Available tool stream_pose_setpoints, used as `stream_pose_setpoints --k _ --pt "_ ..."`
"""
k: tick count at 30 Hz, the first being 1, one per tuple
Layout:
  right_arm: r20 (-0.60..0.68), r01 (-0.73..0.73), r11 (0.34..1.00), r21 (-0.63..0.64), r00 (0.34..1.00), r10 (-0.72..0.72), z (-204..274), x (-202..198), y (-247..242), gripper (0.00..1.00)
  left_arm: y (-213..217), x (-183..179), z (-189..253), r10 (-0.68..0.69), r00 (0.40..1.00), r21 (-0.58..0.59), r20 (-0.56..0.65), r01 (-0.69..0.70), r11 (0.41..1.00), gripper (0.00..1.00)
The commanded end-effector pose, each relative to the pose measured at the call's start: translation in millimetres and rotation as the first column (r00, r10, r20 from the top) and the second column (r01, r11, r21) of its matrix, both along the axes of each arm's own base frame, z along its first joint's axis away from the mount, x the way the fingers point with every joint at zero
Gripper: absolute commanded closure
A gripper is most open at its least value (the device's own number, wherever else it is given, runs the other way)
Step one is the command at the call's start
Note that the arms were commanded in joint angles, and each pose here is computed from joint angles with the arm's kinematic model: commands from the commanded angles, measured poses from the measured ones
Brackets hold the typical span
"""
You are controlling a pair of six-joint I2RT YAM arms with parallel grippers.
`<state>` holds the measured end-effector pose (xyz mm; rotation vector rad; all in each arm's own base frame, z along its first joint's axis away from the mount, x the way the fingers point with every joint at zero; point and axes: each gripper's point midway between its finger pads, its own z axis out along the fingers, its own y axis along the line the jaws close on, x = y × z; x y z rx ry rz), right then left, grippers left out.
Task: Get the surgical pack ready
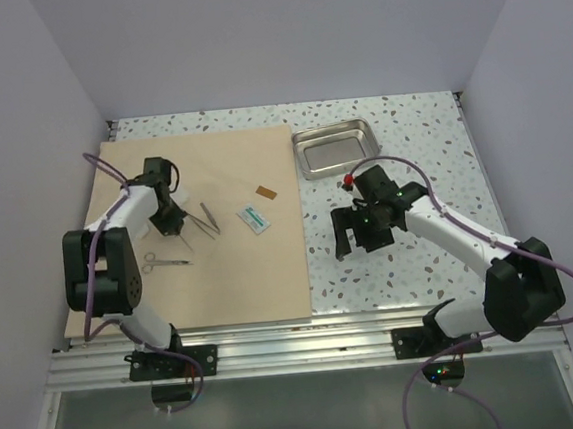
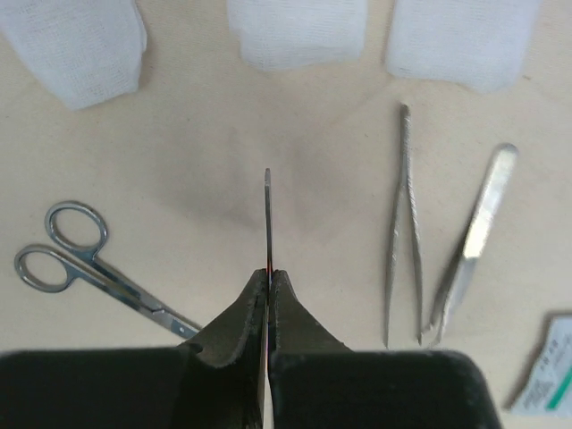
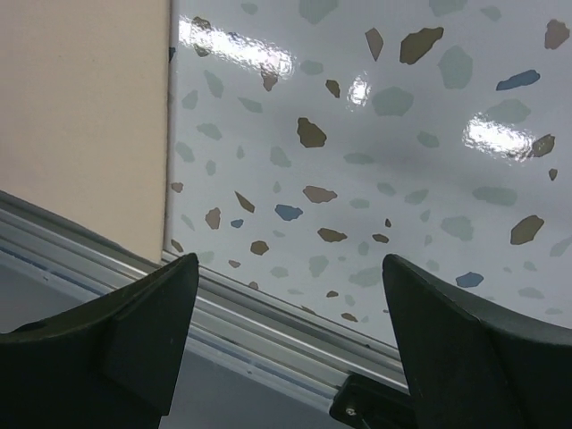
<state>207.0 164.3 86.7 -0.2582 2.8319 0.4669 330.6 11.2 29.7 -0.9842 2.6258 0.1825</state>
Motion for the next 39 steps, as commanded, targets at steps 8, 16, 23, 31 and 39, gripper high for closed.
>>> stream_pose_setpoints --k 8,16,23,31,39 --pt "0.064 -0.087 0.895 0.438 0.996 0.066 63 70 109 0.11 -104 -4 116 -0.398 0.754 -0.306 0.522 0.601 0.738 1.00" --pt "0.040 -0.032 0.729 0.684 0.999 0.007 105 122 196 0.16 -182 -57 136 -0.443 0.539 -0.410 0.716 0.839 0.358 1.00" --pt "-0.061 0.003 0.727 0.686 0.997 0.053 91 112 230 0.30 -207 -71 136 -0.467 0.498 -0.407 0.731 0.867 0.288 1.00" --pt "-0.055 -0.014 0.778 0.628 0.997 0.061 78 100 234 0.37 -209 -68 128 -0.472 0.515 -0.432 0.716 0.857 0.279 1.00" --pt "-0.060 -0.036 0.800 0.599 0.994 0.090 68 87 245 0.45 -211 -60 129 -0.476 0.517 -0.432 0.712 0.856 0.283 1.00"
